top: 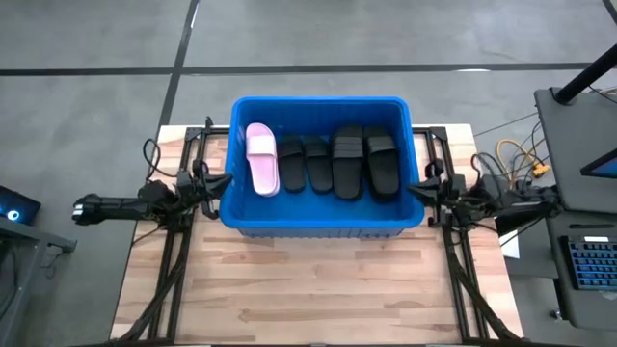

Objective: Pick and place slides into bin
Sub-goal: Return to Home Position

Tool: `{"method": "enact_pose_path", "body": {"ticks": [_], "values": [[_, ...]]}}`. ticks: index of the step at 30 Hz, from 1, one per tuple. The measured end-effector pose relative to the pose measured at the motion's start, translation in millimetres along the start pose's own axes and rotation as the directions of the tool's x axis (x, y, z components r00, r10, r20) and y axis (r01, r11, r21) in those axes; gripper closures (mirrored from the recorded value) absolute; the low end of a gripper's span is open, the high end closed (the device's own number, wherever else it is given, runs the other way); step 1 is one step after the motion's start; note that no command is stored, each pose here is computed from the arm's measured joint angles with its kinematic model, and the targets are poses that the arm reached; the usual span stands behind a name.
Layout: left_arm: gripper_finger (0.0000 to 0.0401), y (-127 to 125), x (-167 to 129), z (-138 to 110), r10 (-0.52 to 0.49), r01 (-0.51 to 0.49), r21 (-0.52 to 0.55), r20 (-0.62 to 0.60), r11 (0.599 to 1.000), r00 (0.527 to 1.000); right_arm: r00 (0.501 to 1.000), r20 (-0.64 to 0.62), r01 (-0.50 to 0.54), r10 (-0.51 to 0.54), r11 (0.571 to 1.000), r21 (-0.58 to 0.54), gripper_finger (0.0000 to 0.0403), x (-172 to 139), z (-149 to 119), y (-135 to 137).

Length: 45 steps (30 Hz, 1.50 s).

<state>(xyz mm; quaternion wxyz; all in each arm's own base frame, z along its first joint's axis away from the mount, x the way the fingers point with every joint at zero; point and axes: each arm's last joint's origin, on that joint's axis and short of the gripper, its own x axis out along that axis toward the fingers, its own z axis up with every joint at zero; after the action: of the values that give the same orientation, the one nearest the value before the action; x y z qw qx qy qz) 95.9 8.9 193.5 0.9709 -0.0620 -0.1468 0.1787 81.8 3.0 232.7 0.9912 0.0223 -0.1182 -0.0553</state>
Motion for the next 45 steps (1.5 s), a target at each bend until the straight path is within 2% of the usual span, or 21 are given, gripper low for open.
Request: {"method": "enact_pose_path", "body": {"ticks": [3, 9, 13, 19, 26, 32, 40, 45], "values": [[0.0401, 0, 0, 0, 0.002, -0.002, 0.0, 0.004, 1.0, 1.0, 1.0, 0.02, 0.004, -0.003, 1.0, -0.023, 0.039, 1, -7, 0], [0.0401, 0, 0, 0, 0.002, -0.002, -0.005, 0.003, 1.0, 1.0, 0.996, 0.085, -0.017, 0.014, 0.999, 0.037, 0.039, 2, -23, 1], [0.0401, 0, 0, 0, -0.004, 0.004, -0.005, 0.002, 1.0, 1.0, 0.996, 0.084, -0.021, 0.016, 0.998, 0.059, 0.039, 2, -35, 1], [0.0401, -3, 0, 0, -0.105, 0.105, 0.001, -0.005, 0.994, 0.994, 0.995, 0.096, -0.023, 0.016, 0.997, 0.069, 0.039, 2, -36, 1], [0.0401, -5, 1, -3, -0.156, 0.157, 0.009, -0.033, 0.988, 0.987, 0.995, 0.096, -0.02, 0.014, 0.998, 0.058, 0.039, 2, -36, 1], [0.0401, -6, 4, -8, -0.157, 0.159, 0.024, -0.084, 0.987, 0.984, 0.996, 0.087, -0.004, -0.007, 0.993, 0.117, 0.039, 2, -36, 0], [0.0401, -6, 4, -6, -0.159, 0.16, 0.012, -0.064, 0.987, 0.985, 0.997, 0.076, 0.018, -0.013, 0.998, -0.06, 0.039, 2, -38, 0], [0.0401, -6, 4, -6, -0.155, 0.156, 0.009, -0.059, 0.988, 0.986, 0.997, 0.077, 0.019, -0.013, 0.996, -0.083, 0.039, 2, -38, 0]]}}
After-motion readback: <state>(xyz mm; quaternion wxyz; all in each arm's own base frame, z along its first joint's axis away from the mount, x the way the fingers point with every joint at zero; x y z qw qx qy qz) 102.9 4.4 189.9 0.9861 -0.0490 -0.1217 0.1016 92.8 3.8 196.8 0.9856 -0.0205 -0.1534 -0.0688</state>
